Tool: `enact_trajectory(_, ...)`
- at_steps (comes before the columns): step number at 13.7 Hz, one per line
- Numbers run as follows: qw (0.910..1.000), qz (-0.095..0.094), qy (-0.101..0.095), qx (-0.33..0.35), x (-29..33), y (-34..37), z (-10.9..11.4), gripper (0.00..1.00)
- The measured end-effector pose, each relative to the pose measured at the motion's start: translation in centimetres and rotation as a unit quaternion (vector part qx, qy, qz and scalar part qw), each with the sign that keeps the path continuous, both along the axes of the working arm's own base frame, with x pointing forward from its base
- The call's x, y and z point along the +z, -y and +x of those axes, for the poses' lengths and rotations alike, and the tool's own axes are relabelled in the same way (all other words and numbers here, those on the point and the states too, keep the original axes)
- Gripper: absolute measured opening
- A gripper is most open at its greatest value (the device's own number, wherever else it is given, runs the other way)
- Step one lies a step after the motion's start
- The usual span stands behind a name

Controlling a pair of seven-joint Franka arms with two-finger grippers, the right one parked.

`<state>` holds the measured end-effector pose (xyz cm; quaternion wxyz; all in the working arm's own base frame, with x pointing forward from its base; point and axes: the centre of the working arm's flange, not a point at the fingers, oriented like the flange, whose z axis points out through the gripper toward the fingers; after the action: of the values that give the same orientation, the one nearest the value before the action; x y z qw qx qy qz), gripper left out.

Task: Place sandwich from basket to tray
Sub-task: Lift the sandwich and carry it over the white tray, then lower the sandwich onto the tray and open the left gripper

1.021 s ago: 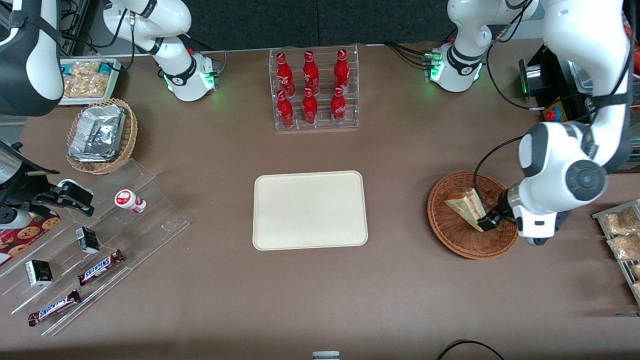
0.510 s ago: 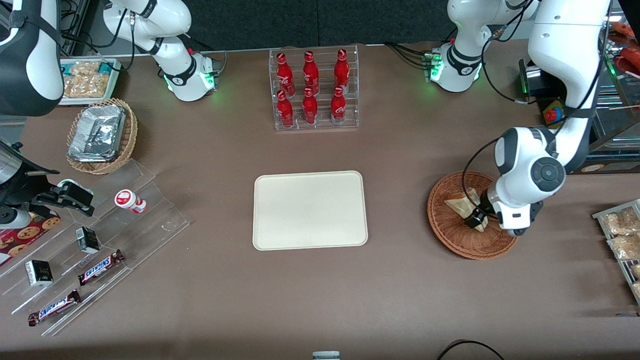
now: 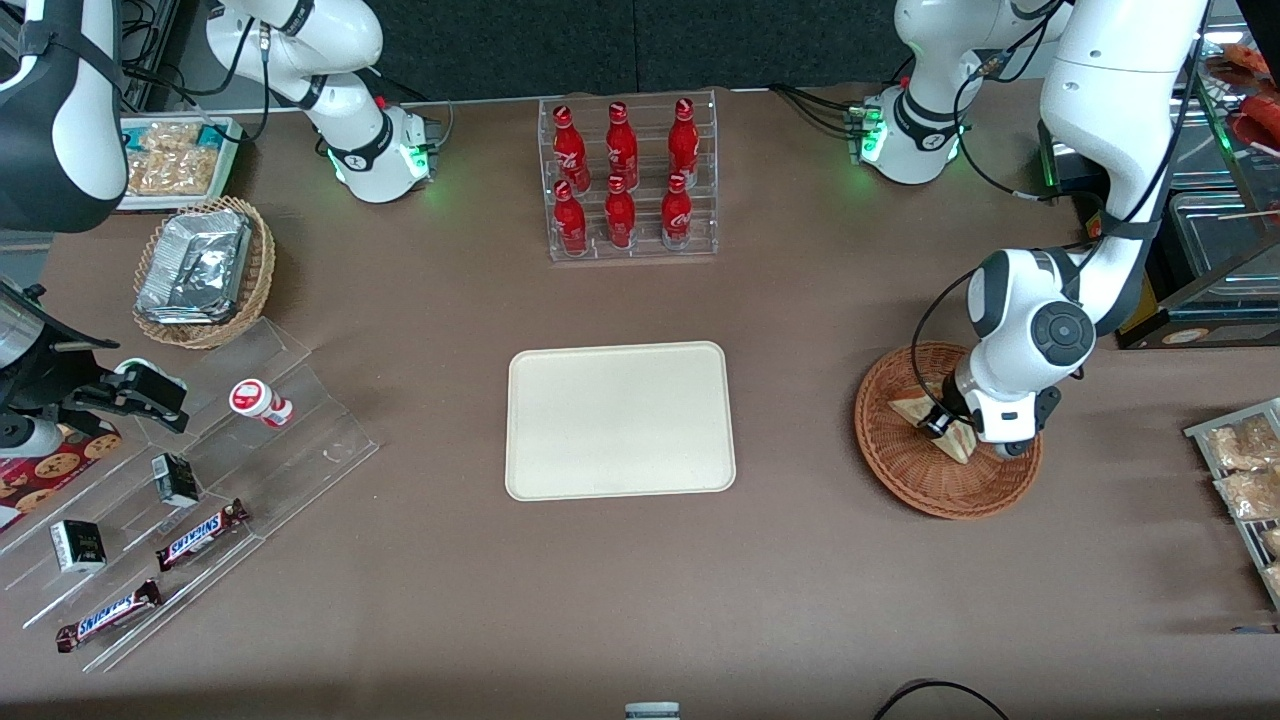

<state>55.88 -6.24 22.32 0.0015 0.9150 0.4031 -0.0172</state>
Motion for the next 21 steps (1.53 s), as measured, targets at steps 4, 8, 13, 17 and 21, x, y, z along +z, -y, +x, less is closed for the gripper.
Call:
enact_trajectory(4, 0.9987, -0.003, -0.009, -0.049, 5.2, 2.3, 1.7, 0.2)
enact_trajectory(8, 0.9875, -0.025, -0.016, -0.155, 18.2, 14.5, 2.6, 0.18)
enact_trajectory(13, 0.9535, -0.069, 0.002, -0.293, 21.7, 32.5, -1.7, 0.16)
enact_trajectory(17, 0.9348, -0.07, -0.007, -0.348, 14.9, 42.9, -3.4, 0.17)
enact_trajectory(21, 0.9358, -0.039, -0.008, -0.35, 4.2, 47.7, -2.9, 0.17)
